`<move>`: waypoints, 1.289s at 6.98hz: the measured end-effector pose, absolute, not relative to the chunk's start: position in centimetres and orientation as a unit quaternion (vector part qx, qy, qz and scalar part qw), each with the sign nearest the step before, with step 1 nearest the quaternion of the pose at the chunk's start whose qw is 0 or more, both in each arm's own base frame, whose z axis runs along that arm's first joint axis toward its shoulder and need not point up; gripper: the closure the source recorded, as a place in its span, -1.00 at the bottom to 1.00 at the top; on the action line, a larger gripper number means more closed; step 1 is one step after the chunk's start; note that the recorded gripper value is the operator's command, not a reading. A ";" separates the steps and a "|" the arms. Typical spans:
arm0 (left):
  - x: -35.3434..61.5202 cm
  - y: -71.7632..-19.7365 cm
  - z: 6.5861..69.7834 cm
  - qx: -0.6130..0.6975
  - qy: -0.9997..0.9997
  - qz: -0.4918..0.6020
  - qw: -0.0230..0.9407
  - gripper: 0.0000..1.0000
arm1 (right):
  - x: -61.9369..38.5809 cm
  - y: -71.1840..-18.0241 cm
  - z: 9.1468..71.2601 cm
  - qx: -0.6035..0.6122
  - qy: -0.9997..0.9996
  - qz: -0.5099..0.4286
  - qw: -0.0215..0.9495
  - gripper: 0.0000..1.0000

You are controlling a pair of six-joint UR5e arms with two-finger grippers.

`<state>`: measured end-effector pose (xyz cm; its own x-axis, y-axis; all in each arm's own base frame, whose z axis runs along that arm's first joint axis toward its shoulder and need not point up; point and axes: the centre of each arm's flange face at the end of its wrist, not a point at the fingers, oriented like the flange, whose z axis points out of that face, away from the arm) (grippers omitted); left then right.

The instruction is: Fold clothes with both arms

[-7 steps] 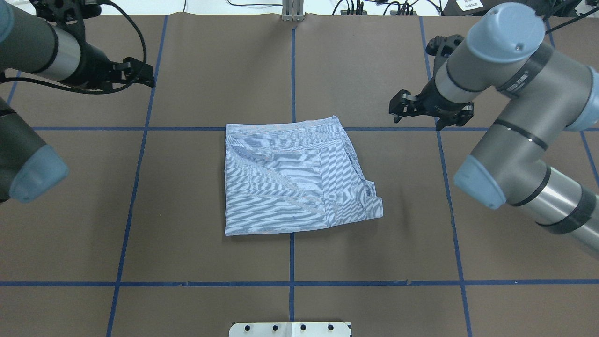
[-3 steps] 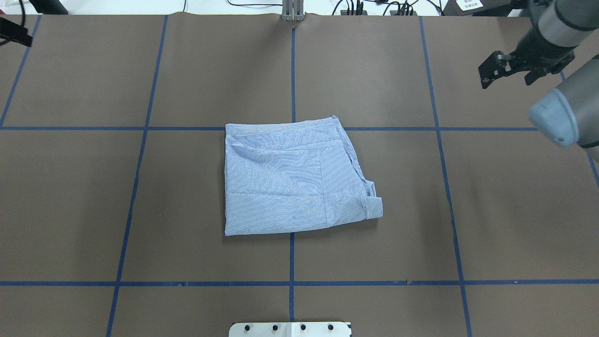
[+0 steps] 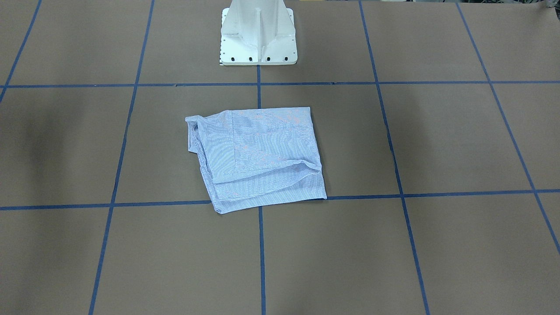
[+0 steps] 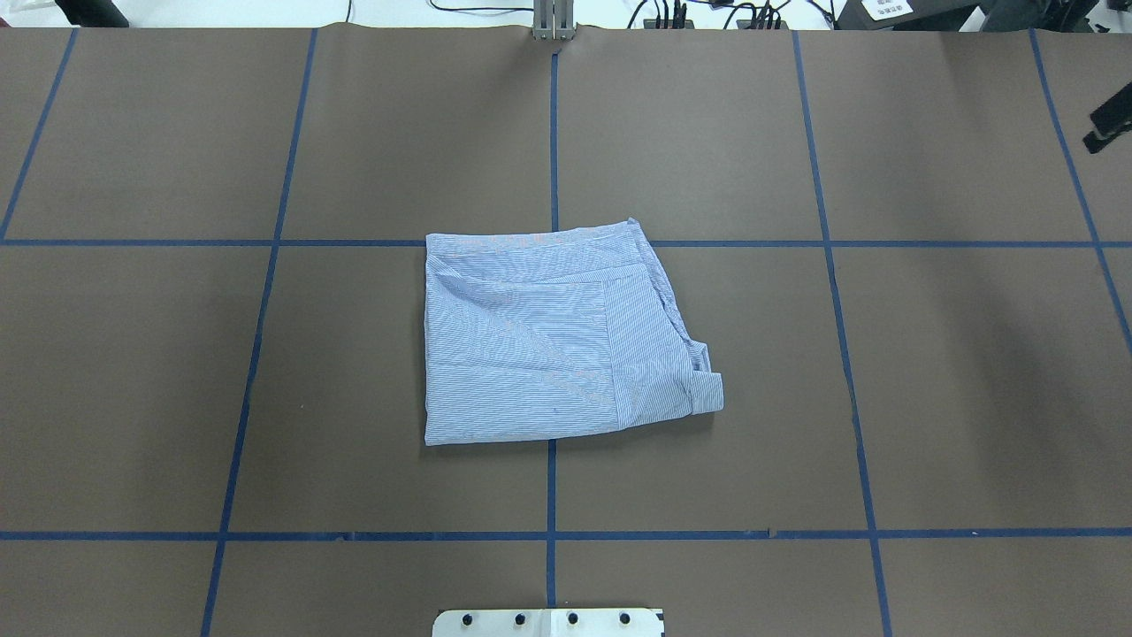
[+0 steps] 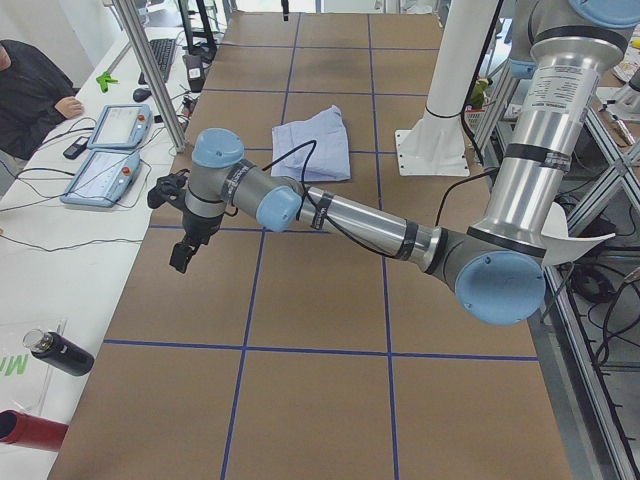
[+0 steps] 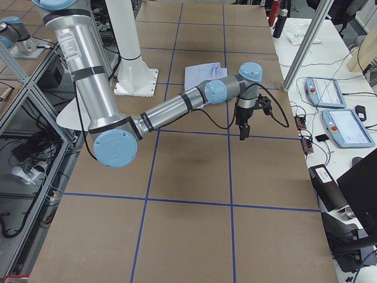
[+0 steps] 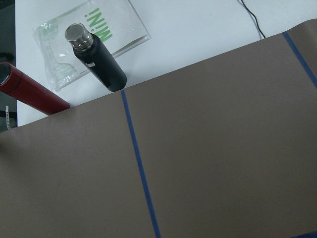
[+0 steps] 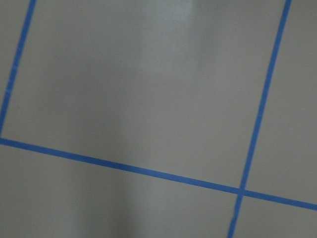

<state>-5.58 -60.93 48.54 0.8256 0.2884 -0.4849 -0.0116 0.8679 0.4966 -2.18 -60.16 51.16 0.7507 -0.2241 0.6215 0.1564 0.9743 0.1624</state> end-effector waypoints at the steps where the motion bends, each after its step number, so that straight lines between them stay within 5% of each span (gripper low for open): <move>1: -7.7 -60.0 50.0 0.249 0.272 0.101 0.924 -0.98 | 1.2 -59.2 54.1 0.046 -0.342 -0.104 0.933 -1.00; 7: -8.9 -52.1 64.2 0.175 0.293 0.110 0.933 -0.98 | 6.0 -52.6 62.0 0.004 -0.378 -0.056 0.924 -1.00; 9: -8.7 -51.4 64.6 0.130 0.303 0.095 0.939 -0.98 | 6.1 -51.8 62.8 -0.004 -0.374 -0.052 0.926 -1.00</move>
<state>-8.70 -51.36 64.56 0.7984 0.2580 -0.5441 -0.1002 0.9479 0.3024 6.12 -51.81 62.81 0.7151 -0.0939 0.6927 0.0994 0.9945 0.0323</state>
